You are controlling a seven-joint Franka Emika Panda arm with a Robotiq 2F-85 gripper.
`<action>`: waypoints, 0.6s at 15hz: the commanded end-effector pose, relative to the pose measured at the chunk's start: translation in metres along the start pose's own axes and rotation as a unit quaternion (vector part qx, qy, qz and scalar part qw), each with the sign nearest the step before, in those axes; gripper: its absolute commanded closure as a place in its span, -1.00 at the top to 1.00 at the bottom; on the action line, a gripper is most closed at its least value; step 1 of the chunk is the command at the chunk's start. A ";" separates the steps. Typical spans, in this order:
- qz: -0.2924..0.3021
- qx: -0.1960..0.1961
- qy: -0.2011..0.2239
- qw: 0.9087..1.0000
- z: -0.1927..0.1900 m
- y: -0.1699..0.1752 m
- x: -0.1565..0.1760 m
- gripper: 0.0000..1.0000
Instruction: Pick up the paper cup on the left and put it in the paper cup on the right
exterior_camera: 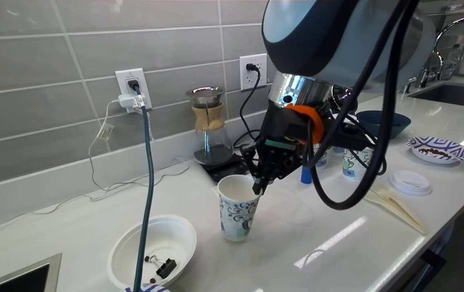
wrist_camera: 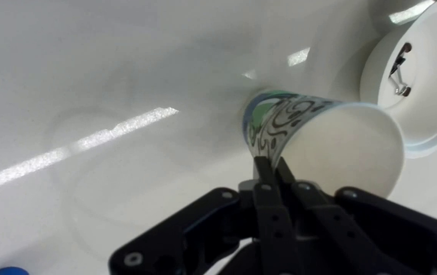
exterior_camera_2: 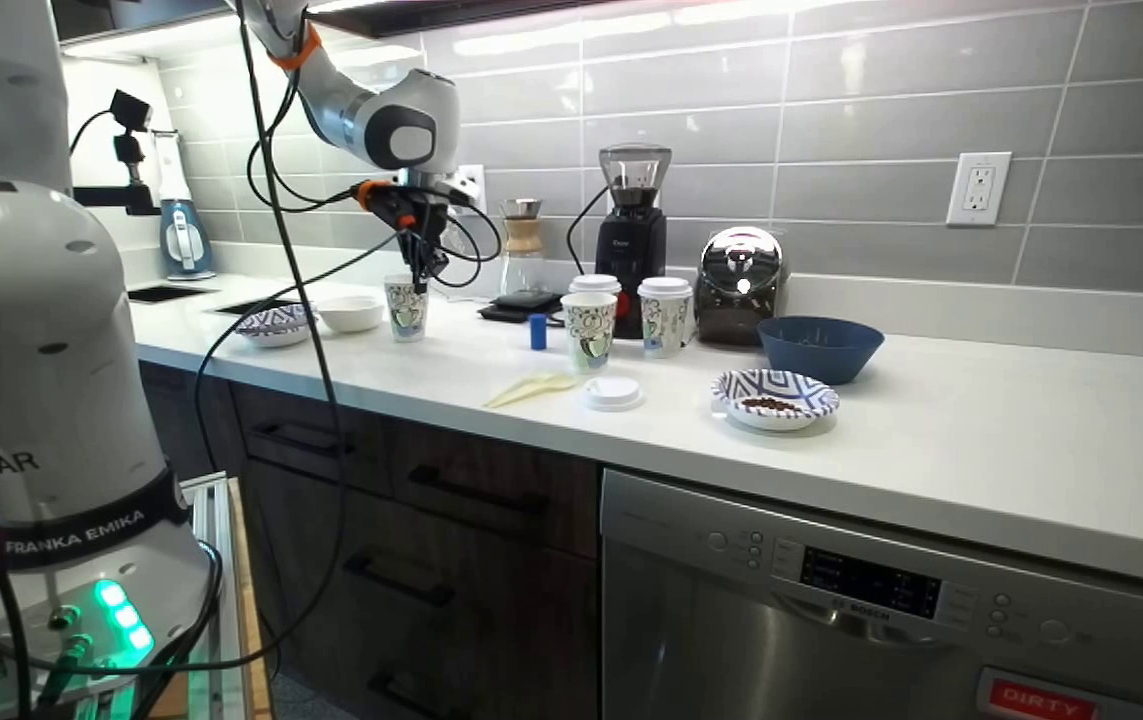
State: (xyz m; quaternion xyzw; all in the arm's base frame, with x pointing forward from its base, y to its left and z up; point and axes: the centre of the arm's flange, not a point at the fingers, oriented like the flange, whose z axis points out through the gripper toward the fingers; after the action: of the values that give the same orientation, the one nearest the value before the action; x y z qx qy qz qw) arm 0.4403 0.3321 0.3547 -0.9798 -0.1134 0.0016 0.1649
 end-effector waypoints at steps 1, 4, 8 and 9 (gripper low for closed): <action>0.032 0.008 0.012 0.999 -0.028 0.002 0.011 -1.00; 0.072 0.007 0.044 0.996 -0.067 0.015 0.026 -0.99; 0.157 -0.030 0.118 0.980 -0.134 0.057 0.047 -0.99; 0.179 -0.039 0.132 0.974 -0.150 0.069 0.050 -0.99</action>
State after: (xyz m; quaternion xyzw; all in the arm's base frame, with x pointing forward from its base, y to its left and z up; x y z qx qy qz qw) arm 0.4955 0.2643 0.4404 -0.9830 0.0240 -0.0776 0.1648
